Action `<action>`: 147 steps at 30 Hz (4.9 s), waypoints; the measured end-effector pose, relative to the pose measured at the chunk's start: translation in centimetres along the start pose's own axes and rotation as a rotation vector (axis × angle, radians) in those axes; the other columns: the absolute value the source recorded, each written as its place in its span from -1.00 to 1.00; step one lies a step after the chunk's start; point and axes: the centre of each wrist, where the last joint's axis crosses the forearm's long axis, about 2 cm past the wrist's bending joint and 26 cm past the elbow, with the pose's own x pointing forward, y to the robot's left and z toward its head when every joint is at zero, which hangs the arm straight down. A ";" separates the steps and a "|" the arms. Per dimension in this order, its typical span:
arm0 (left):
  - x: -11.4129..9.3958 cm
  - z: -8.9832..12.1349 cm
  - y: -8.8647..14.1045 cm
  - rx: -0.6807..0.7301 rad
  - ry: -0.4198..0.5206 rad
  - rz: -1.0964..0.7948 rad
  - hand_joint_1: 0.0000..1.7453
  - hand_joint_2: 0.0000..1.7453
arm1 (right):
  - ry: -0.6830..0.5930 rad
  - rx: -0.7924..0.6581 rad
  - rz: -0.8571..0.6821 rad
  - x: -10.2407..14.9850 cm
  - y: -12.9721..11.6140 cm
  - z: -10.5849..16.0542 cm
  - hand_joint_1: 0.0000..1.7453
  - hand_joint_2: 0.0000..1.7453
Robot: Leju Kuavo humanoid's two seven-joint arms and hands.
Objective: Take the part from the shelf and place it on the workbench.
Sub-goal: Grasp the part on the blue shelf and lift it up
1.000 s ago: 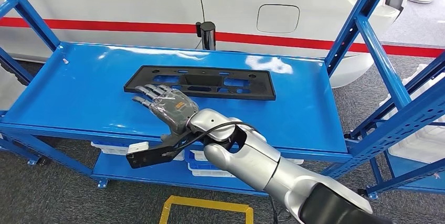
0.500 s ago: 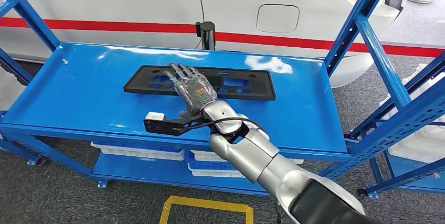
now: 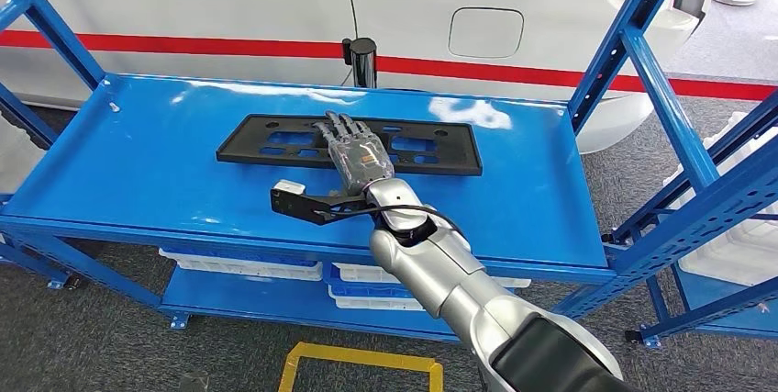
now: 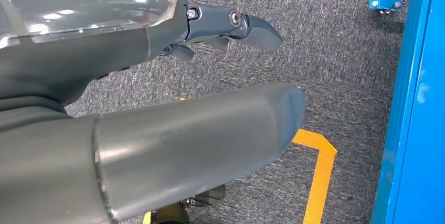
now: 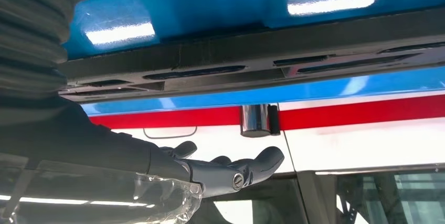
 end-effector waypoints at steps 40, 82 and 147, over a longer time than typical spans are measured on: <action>-0.4 0.4 -0.6 0.020 0.012 0.041 -1.00 -1.00 | 0.031 0.095 0.055 3.2 2.4 0.1 -0.71 1.00; -1.7 1.0 -0.5 0.033 0.014 0.041 -1.00 -1.00 | 0.019 -0.080 0.148 2.6 2.3 0.3 -1.00 1.00; -3.6 2.1 -0.6 0.052 0.056 0.083 -1.00 -1.00 | -0.025 0.086 0.305 3.7 3.7 0.0 1.00 1.00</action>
